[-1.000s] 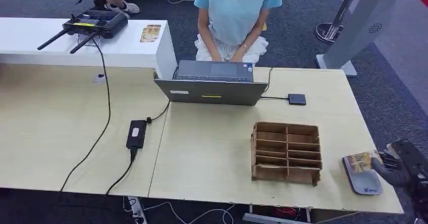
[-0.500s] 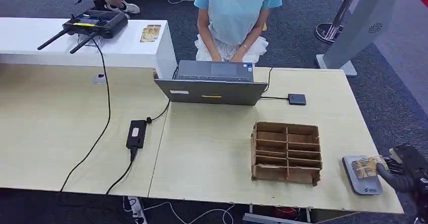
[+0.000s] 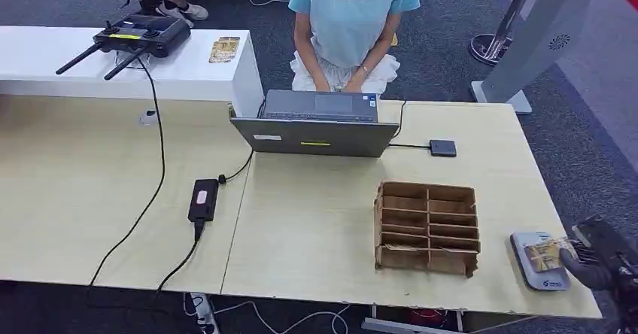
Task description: Pass the card to the sensor for recognition and then transmit it.
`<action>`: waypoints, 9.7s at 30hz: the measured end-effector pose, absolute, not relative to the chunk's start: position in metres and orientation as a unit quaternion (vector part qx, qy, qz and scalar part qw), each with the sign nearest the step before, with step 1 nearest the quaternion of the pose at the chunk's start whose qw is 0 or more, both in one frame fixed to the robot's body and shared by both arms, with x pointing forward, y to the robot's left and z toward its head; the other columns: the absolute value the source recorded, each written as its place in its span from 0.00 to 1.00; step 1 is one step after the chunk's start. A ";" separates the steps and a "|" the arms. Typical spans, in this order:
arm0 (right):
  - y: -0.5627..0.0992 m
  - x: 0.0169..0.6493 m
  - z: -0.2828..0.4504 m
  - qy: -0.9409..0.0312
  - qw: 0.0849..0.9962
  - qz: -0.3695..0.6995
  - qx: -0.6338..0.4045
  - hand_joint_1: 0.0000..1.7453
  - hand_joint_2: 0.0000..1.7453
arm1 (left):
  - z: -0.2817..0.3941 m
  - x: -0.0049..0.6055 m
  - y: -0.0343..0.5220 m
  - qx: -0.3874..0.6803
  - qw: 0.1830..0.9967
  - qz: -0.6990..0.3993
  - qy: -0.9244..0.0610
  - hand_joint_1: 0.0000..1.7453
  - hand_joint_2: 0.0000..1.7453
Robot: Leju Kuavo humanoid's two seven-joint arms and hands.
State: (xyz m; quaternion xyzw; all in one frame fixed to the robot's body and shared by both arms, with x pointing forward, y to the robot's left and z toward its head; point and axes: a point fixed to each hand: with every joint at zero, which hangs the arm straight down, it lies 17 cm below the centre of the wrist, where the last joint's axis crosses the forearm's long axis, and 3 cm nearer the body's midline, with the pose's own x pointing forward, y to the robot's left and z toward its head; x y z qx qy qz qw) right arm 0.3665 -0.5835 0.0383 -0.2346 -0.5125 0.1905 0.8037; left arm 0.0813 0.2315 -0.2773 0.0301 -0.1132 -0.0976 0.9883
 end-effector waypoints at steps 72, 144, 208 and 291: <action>-0.411 0.594 0.376 -0.600 0.457 0.367 -0.544 1.00 1.00 | -0.276 0.087 0.227 0.027 0.985 -0.126 -0.115 0.00 0.00; -0.320 0.533 0.400 -0.813 0.418 0.214 -0.344 0.00 1.00 | -0.277 0.080 0.223 0.025 0.984 -0.141 -0.103 0.00 0.00; -0.281 0.284 0.260 -0.634 0.309 0.351 -0.616 0.00 0.00 | -0.278 0.070 0.220 0.039 0.996 -0.042 -0.074 0.00 0.00; -0.309 0.336 0.109 -0.629 0.454 0.475 -0.416 0.00 1.00 | -0.278 0.072 0.222 0.032 0.991 -0.095 -0.085 0.00 0.00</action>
